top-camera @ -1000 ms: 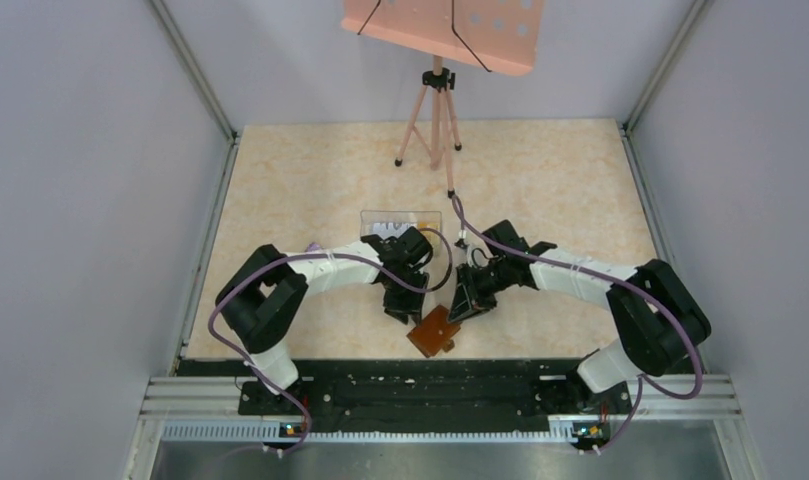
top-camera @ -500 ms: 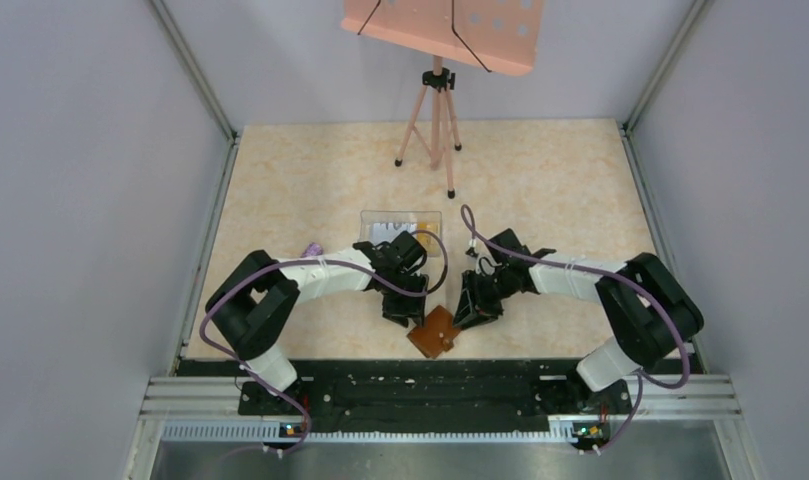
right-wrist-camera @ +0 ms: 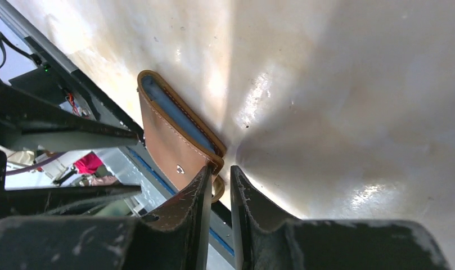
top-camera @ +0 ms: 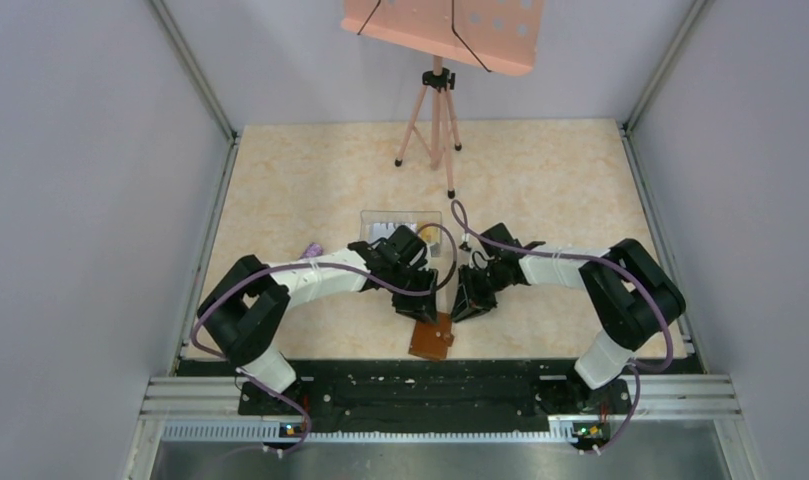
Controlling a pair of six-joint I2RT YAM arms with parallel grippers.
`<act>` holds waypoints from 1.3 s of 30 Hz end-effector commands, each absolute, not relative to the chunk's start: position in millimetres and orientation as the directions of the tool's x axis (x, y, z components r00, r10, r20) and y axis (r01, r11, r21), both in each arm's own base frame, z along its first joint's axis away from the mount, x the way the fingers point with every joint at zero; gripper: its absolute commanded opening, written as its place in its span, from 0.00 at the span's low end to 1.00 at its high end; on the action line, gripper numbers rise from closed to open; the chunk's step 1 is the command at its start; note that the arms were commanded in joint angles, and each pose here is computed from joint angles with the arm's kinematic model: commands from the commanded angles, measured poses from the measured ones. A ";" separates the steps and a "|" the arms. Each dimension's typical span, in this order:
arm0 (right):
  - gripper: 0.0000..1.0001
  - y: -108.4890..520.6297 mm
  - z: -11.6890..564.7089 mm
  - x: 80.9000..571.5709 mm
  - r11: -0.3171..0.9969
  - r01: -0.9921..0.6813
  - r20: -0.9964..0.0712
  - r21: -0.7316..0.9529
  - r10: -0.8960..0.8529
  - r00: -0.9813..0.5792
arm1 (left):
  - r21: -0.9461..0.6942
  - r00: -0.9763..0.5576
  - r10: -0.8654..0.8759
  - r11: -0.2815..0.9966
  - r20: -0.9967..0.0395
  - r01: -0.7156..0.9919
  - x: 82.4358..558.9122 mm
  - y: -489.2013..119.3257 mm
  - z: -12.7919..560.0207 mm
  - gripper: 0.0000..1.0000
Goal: Put the credit cards into the card holder
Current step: Close the card holder at the corner of the board.
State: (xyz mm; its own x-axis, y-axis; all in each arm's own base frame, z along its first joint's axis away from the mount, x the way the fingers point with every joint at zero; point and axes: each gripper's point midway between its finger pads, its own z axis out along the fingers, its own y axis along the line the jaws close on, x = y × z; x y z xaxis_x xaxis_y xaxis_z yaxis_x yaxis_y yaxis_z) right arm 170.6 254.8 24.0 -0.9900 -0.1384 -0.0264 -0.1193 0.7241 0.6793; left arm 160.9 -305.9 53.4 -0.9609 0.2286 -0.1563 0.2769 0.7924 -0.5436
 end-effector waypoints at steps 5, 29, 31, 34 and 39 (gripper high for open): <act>0.17 254.9 17.0 173.0 0.730 -0.139 -0.047 0.669 -0.146 -0.988 | -0.676 -0.916 0.368 0.635 -0.159 0.373 147.4 -340.6 67.4 0.37; 0.14 252.8 9.9 168.4 0.738 -0.125 -0.019 0.663 -0.151 -0.988 | -0.668 -0.905 0.413 0.645 -0.104 0.371 138.3 -348.3 55.2 0.18; 0.14 252.8 10.1 168.2 0.738 -0.124 -0.017 0.664 -0.151 -0.988 | -0.655 -0.905 0.413 0.657 -0.103 0.374 138.6 -346.1 53.9 0.21; 0.14 252.5 9.5 167.5 0.738 -0.124 -0.015 0.664 -0.152 -0.988 | -0.656 -0.902 0.419 0.654 -0.102 0.377 137.4 -347.0 54.0 0.16; 0.14 252.7 9.9 167.8 0.738 -0.125 -0.017 0.663 -0.152 -0.988 | -0.654 -0.902 0.417 0.654 -0.108 0.381 137.9 -348.1 55.2 0.00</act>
